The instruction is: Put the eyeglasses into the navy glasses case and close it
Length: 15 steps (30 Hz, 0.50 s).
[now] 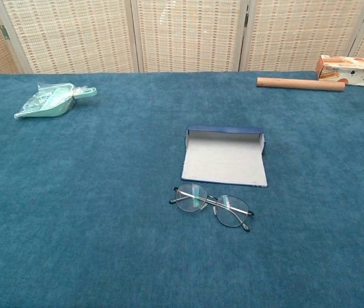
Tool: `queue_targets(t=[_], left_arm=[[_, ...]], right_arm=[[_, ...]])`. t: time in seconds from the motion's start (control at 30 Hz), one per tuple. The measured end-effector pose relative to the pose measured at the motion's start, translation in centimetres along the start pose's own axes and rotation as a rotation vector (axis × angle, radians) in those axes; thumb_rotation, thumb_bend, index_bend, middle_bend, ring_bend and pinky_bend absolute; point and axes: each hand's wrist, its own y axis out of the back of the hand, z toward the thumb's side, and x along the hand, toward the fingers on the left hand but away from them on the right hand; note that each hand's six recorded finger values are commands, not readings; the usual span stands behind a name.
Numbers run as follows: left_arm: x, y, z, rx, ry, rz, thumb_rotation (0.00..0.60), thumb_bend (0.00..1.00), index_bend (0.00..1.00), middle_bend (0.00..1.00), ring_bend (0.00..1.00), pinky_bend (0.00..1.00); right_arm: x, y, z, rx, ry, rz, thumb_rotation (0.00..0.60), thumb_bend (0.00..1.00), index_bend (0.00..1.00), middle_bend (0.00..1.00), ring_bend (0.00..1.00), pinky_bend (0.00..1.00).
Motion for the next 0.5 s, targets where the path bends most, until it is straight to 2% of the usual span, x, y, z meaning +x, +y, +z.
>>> queue_targets(t=[0.37, 0.5], left_arm=[[-0.2, 0.3, 0.1, 0.001, -0.002, -0.011, 0.600, 0.19, 0.14, 0.10, 0.10, 0.20], [-0.4, 0.3, -0.1, 0.005, 0.005, -0.017, 0.600, 0.19, 0.14, 0.10, 0.10, 0.20]], right_arm=[[-0.9, 0.0, 1.0, 0.011, 0.054, 0.008, 0.600, 0.26, 0.15, 0.25, 0.19, 0.24], [-1.6, -0.3, 1.4, 0.021, 0.071, 0.021, 0.600, 0.26, 0.15, 0.28, 0.20, 0.25]])
